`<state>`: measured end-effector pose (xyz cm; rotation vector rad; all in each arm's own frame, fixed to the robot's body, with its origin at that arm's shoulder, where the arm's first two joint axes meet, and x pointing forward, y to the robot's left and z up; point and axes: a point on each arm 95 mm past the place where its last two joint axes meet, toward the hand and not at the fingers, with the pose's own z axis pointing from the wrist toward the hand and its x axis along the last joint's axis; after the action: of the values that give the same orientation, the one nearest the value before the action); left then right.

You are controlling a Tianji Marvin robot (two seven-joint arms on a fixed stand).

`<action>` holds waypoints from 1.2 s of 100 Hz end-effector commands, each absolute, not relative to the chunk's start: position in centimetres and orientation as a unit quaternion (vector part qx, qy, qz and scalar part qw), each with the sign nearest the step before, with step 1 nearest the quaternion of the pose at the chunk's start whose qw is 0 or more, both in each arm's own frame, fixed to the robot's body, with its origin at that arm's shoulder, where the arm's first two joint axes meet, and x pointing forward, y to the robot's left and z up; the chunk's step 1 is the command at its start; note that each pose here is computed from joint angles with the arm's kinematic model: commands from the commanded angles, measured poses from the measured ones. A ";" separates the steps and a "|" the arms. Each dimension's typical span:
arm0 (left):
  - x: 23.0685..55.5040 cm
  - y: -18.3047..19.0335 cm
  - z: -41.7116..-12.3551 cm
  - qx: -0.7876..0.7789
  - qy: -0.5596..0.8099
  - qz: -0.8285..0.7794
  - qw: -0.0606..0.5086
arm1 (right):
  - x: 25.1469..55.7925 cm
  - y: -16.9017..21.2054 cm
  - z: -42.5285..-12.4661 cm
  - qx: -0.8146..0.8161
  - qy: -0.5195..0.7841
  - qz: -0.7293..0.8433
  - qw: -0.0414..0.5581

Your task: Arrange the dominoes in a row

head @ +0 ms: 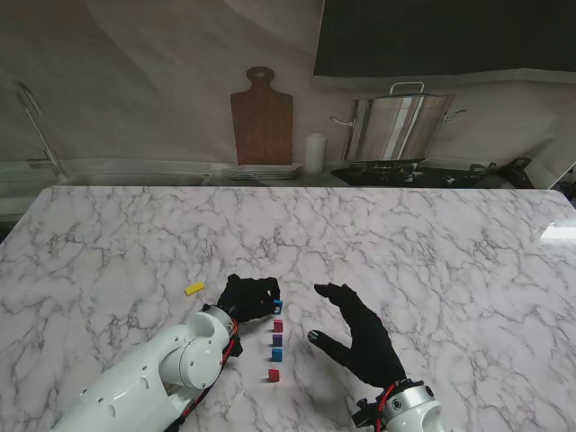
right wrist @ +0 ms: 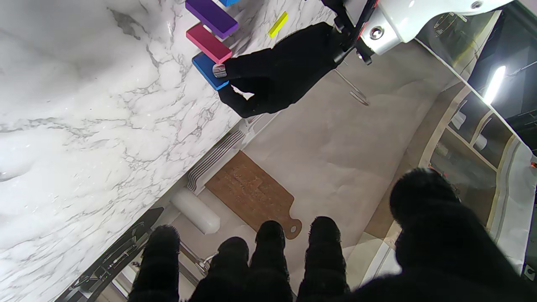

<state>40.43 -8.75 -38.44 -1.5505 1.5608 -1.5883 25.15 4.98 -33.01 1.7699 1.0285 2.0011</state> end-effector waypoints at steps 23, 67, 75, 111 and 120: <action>40.4 -9.3 -38.6 -0.566 0.568 -0.564 0.197 | 25.0 4.9 -33.1 0.615 0.354 0.690 0.139; 40.2 -9.5 -38.7 -0.569 0.571 -0.560 0.191 | 25.1 4.9 -33.1 0.615 0.354 0.691 0.139; 40.2 -9.5 -38.7 -0.570 0.572 -0.559 0.189 | 25.0 5.0 -33.1 0.615 0.354 0.691 0.139; 40.0 -9.4 -38.7 -0.569 0.578 -0.555 0.186 | 25.0 5.0 -33.1 0.615 0.354 0.691 0.138; 40.0 -9.3 -38.7 -0.569 0.579 -0.554 0.186 | 25.0 5.0 -33.1 0.615 0.354 0.691 0.138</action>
<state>40.23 -9.27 -38.46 -1.5913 1.6086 -1.5711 25.18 4.93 -32.99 1.7709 1.0237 2.0016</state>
